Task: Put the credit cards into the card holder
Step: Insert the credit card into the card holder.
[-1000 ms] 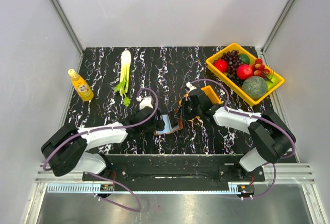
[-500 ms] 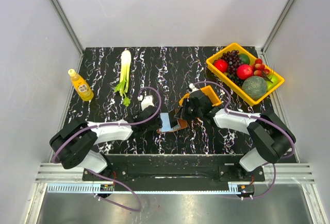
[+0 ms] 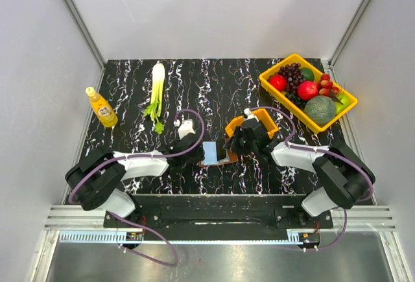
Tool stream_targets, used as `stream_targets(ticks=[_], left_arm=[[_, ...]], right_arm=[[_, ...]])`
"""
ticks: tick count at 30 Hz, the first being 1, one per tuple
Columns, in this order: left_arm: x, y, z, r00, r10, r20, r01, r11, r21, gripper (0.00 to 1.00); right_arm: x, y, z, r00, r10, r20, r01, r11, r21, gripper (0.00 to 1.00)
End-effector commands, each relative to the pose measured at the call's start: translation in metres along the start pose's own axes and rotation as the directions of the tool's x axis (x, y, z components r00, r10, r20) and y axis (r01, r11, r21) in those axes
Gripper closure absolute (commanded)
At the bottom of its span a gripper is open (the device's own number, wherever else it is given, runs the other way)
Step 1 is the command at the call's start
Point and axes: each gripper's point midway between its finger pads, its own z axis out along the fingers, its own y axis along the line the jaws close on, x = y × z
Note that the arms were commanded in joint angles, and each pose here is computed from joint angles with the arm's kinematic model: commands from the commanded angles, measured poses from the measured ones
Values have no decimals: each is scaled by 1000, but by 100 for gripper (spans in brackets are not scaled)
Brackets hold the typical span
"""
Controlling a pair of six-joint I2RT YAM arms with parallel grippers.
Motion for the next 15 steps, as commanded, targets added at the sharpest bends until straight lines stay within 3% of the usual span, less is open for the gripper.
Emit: stream_targets(ticks=[1,8,15], left_arm=[[54,50,-2,981,65,-185,-93,985,-148,62],[52,52,-4,980,83,-182,-111,982,-153,62],[45,42,-4,981,97,-169,-119,984,-129,62]], right_arm=[[-7,2,1,998,19,51,-19,1000,-6,100],[-41,13,-21,989,-79,128,73,996,46,100],[-58,57,-38,985,-133,112,141,988,-66,100]])
